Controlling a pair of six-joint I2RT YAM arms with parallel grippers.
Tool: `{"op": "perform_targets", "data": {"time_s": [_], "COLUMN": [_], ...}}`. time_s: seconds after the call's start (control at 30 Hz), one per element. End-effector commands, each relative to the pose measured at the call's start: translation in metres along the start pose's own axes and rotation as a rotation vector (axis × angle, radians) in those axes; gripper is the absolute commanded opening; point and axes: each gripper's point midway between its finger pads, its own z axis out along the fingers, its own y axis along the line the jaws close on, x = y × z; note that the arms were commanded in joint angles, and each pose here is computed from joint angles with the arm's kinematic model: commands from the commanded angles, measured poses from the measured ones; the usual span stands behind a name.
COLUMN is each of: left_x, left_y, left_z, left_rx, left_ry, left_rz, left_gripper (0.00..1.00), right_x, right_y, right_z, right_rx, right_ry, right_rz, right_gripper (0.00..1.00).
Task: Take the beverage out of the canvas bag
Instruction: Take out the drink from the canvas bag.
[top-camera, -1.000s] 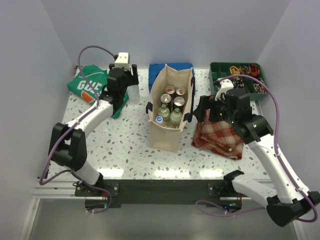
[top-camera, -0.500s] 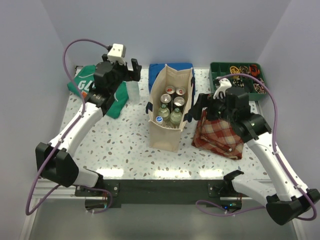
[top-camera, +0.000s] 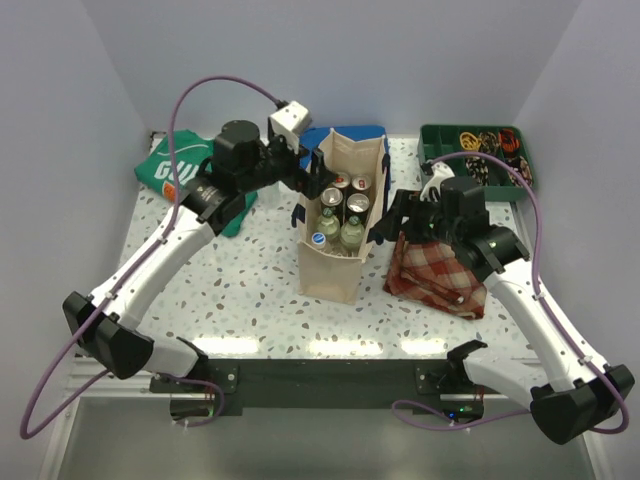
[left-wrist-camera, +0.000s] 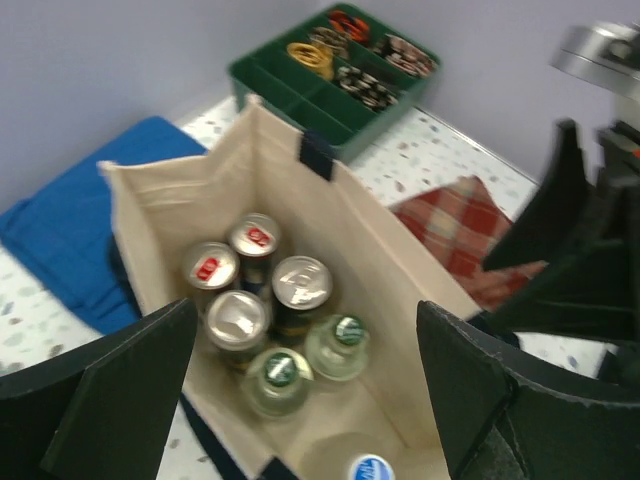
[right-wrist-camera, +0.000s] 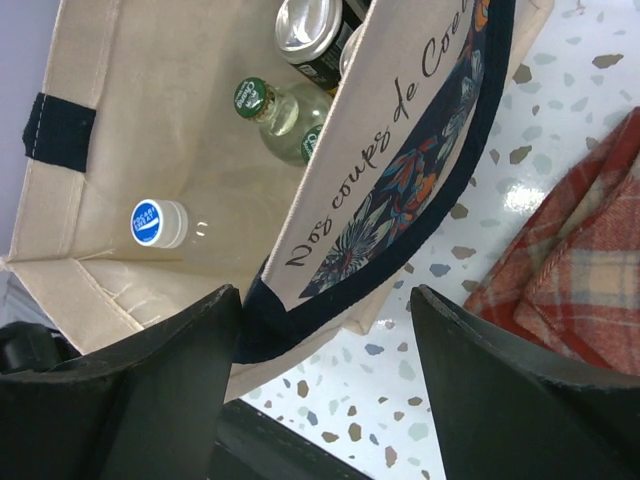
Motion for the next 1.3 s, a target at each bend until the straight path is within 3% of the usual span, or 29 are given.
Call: {"op": "perform_targets", "data": {"time_s": [0.0, 0.33, 1.03, 1.27], "left_x": [-0.002, 0.052, 0.123, 0.143], "left_y": [-0.032, -0.047, -0.059, -0.066], "left_z": [-0.005, -0.003, -0.008, -0.008], "left_rx": [0.095, 0.174, 0.145, 0.112], "left_ry": [0.029, 0.187, 0.414, 0.458], "left_rz": [0.012, -0.054, -0.046, -0.051], "left_gripper": [0.95, 0.90, 0.79, 0.76], "right_x": [-0.008, -0.005, 0.050, 0.054], "right_y": [0.005, 0.001, 0.028, 0.028], "right_z": [-0.003, -0.004, -0.013, -0.017], "right_rx": [-0.032, -0.033, -0.299, -0.315], "right_ry": [-0.036, -0.030, 0.253, 0.252], "right_rz": [-0.073, -0.163, -0.292, -0.339], "right_gripper": [0.72, 0.72, 0.77, 0.78]}}
